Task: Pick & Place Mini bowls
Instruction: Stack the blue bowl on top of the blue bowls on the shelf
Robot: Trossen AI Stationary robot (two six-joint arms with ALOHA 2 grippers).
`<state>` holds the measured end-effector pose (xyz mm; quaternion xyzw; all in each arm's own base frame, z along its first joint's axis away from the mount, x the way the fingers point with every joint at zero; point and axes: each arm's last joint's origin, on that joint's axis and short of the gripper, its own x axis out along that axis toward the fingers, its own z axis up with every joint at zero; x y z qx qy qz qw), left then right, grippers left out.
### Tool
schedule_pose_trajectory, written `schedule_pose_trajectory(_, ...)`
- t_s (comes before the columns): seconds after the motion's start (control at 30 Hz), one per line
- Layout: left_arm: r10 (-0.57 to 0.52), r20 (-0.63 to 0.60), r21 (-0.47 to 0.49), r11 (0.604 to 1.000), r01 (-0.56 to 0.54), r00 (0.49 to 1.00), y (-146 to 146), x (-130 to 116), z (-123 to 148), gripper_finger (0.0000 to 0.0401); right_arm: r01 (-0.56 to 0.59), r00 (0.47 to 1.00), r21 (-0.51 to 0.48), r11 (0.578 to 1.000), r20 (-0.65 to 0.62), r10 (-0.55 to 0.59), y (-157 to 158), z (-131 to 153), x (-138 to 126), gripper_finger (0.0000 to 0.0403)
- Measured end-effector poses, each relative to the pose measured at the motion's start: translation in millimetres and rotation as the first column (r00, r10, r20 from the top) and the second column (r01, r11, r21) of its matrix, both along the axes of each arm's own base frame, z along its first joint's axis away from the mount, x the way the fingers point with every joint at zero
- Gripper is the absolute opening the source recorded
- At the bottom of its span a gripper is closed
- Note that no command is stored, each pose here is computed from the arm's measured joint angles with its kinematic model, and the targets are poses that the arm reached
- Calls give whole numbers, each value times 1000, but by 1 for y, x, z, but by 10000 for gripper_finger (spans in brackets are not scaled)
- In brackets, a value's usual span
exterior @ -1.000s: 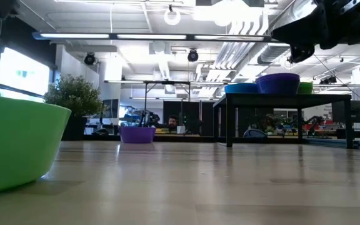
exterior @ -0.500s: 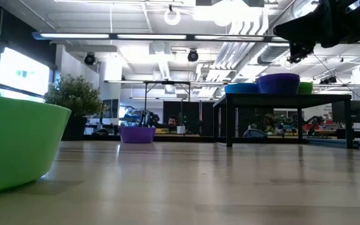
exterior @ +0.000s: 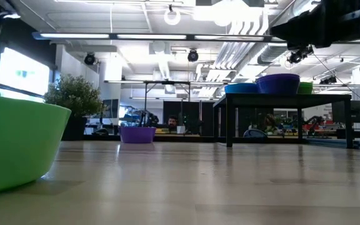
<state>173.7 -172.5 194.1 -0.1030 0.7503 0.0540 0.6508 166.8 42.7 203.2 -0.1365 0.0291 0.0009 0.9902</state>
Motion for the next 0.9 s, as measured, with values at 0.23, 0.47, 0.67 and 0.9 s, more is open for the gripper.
schedule_pose_trajectory(0.23, 143, 207, 35, 987, -154, 968, 66, 13, 43, 3, 86, 996, -41, 995, 0, -86, -15, 0, 3, 0)
schedule_pose_trajectory(0.47, 312, 504, 21, 928, -373, 805, 148, 50, 62, 2, 158, 987, -55, 986, -1, -159, -28, 0, 5, 0)
schedule_pose_trajectory(0.67, 303, 711, -61, 925, -374, 634, 195, 99, 57, 2, 214, 977, -64, 975, -10, -215, -34, -1, 5, 0)
schedule_pose_trajectory(0.9, 329, 710, -155, 936, -317, 622, 227, 155, 18, 1, 221, 975, -19, 975, -17, -221, -34, -2, 5, 0)
